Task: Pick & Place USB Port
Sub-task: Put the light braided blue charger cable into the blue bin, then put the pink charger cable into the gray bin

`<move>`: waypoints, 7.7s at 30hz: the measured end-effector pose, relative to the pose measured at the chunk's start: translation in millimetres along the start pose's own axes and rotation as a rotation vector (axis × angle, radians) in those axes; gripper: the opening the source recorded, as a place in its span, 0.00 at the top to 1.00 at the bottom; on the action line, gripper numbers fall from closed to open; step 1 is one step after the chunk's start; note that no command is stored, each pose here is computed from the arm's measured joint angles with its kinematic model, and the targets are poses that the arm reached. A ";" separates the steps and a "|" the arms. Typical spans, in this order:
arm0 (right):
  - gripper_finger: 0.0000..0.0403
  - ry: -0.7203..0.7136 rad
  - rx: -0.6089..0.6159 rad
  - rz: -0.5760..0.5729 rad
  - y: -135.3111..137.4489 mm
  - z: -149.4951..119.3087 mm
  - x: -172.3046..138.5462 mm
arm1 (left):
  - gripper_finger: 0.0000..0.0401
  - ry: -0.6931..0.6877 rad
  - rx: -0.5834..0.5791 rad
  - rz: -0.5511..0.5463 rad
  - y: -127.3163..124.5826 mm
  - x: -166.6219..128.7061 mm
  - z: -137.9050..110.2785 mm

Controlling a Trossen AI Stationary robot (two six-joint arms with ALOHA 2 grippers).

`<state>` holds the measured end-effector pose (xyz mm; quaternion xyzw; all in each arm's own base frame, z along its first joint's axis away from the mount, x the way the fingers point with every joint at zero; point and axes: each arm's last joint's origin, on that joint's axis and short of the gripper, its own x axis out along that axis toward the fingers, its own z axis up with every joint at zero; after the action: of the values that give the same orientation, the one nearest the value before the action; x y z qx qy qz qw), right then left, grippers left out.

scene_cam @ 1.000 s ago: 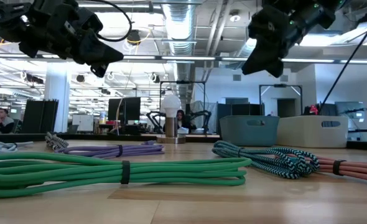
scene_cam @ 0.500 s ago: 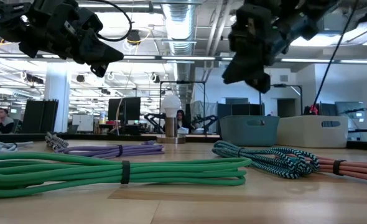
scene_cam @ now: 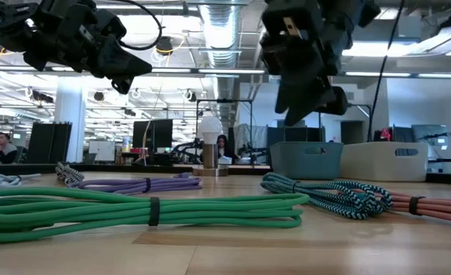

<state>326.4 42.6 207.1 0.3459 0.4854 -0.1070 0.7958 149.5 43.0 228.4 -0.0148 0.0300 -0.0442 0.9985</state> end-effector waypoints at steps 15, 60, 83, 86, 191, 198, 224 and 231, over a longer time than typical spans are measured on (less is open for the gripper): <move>0.50 0.094 0.035 -0.074 25.4 -19.5 40.4 | 0.97 0.002 -0.031 0.000 0.0 0.0 -0.2; 0.98 0.104 -0.042 -0.114 39.8 -24.6 73.4 | 0.97 0.003 -0.028 -0.001 -0.1 0.0 -0.3; 1.00 -0.205 -0.246 -0.614 39.5 50.0 -72.7 | 0.97 0.003 -0.028 -0.001 -0.1 0.0 -0.3; 1.00 -0.304 -0.209 -0.638 28.8 55.3 -104.3 | 0.97 0.003 -0.028 0.000 0.0 0.0 -0.3; 0.85 -0.242 -0.066 -0.421 -34.0 3.6 -187.4 | 0.97 0.030 -0.044 -0.001 -0.2 0.0 -3.2; 0.85 -0.052 -0.205 -0.179 6.2 -39.8 -174.4 | 0.97 0.030 -0.041 -0.001 -0.1 0.0 -3.2; 0.85 0.445 -0.418 -0.225 50.4 -73.0 -44.3 | 0.97 0.018 0.077 -0.001 -0.1 0.0 -2.0; 0.85 0.553 -0.552 -0.284 51.5 -87.9 -12.4 | 0.97 0.016 0.078 -0.001 -0.1 0.0 -1.9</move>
<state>284.7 136.0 215.1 0.0650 0.7343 0.0156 0.6756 149.4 42.8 226.5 0.0245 0.0363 -0.0461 0.9980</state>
